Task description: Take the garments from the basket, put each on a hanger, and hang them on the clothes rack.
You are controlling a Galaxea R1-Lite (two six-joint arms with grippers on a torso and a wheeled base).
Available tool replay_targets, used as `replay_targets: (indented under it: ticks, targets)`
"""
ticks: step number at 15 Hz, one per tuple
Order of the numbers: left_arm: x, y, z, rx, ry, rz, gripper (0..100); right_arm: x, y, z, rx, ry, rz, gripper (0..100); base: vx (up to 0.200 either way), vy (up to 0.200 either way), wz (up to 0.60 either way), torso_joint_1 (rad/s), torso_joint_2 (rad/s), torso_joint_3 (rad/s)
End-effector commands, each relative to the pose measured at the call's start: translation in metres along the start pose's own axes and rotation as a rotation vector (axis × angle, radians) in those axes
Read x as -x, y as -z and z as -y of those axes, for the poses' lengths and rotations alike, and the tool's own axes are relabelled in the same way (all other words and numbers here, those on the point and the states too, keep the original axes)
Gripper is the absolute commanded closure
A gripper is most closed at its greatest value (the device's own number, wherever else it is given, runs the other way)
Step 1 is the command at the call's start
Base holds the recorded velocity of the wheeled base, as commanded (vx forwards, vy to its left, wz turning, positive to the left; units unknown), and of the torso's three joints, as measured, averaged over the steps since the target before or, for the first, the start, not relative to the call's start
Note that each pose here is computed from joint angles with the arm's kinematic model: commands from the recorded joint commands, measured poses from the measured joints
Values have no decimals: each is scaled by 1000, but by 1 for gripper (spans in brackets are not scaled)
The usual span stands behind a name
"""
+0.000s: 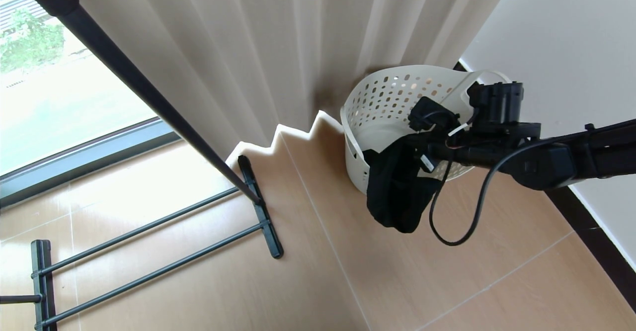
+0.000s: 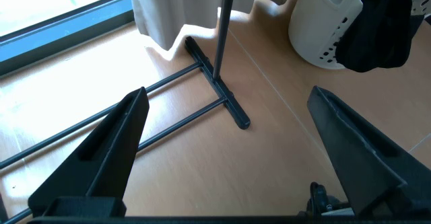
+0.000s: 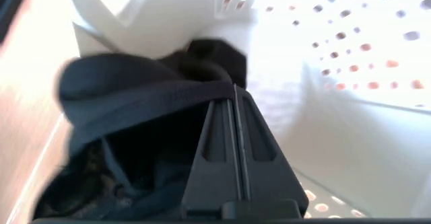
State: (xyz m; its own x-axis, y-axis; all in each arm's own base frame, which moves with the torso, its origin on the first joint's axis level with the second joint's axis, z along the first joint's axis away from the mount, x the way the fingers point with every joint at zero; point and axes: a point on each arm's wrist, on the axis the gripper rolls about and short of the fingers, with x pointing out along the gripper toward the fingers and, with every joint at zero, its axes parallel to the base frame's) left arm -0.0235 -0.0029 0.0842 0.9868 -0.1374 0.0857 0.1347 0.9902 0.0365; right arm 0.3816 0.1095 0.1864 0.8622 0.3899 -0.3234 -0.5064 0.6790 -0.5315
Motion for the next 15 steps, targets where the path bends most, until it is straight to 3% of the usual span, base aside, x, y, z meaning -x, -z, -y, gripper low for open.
replay_targets:
  ticks: [1,3,4,6,7,8,9,11,15]
  targets:
    - [0,0,0,1,0,-1,0,55,-16,-3,9,42,74,100,0,0,0,0,0,0]
    - [0,0,0,-1,0,-1,0,103,-31,-16,-8,31,138,100,0,0,0,0,0,0]
    - [0,0,0,1,0,-1,0,125,-38,-19,-78,29,169,100,0,0,0,0,0,0]
    - [0,0,0,1,0,-1,0,157,-56,-42,-229,-51,254,100,0,0,0,0,0,0]
    - [0,0,0,1,0,-1,0,157,-56,-42,-229,-51,254,100,0,0,0,0,0,0]
    - [0,0,0,1,0,-1,0,189,-60,-54,-240,-104,274,100,0,0,0,0,0,0]
    - [0,0,0,1,0,-1,0,200,-56,-64,-251,-141,270,100,0,0,0,0,0,0]
    - [0,0,0,-1,0,-1,0,205,-57,-73,-313,-191,279,100,0,0,0,0,0,0]
    - [0,0,0,1,2,-1,0,205,-58,-73,-317,-192,280,100,0,0,0,0,0,0]
